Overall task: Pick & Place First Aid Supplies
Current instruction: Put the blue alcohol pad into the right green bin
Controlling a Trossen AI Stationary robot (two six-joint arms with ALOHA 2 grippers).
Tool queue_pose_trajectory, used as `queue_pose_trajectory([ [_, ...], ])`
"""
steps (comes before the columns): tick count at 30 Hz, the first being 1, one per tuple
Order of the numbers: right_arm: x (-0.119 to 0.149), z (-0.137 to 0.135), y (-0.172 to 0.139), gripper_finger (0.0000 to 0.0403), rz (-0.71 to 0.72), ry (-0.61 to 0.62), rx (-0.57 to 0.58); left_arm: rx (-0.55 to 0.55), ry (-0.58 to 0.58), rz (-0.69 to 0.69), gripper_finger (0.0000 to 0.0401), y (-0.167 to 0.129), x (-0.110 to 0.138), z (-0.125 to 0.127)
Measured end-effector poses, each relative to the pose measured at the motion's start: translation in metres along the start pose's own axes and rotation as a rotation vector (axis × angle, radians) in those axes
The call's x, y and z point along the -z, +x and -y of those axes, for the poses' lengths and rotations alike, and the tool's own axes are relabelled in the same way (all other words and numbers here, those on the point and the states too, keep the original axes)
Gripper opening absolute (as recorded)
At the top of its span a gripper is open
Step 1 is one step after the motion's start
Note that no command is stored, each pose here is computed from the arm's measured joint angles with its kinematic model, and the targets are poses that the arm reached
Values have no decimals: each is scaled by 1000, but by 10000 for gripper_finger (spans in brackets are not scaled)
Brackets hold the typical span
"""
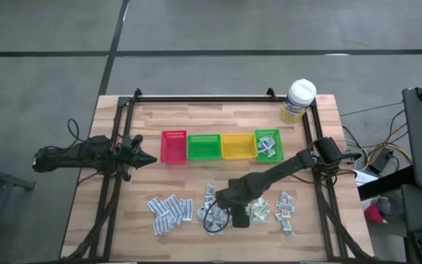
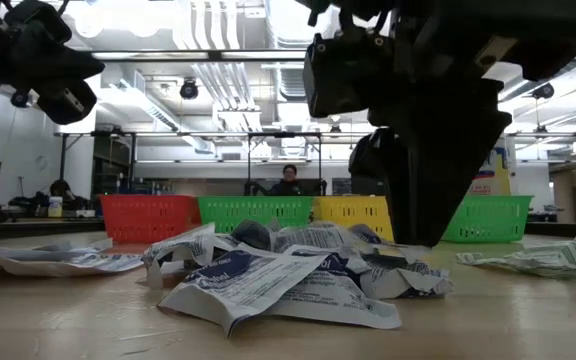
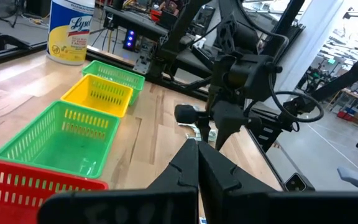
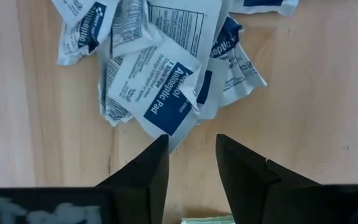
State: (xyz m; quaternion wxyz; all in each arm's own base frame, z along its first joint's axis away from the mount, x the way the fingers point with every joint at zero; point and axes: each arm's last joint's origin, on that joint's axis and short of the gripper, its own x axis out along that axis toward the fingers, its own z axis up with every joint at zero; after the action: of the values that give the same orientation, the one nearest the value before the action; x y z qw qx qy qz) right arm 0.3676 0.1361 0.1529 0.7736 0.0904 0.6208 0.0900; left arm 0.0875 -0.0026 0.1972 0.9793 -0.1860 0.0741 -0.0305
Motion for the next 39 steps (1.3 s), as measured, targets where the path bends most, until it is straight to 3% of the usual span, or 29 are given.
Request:
queue_pose_trajectory([
  [11,-5,-5,-19,136,84,30,-35,0,0,0,0,0,0,0],
  [28,-6,-1,7,141,55,62,-14,0,0,0,0,0,0,0],
  [39,-5,2,18,106,37,32,22,0,0,0,0,0,0,0],
])
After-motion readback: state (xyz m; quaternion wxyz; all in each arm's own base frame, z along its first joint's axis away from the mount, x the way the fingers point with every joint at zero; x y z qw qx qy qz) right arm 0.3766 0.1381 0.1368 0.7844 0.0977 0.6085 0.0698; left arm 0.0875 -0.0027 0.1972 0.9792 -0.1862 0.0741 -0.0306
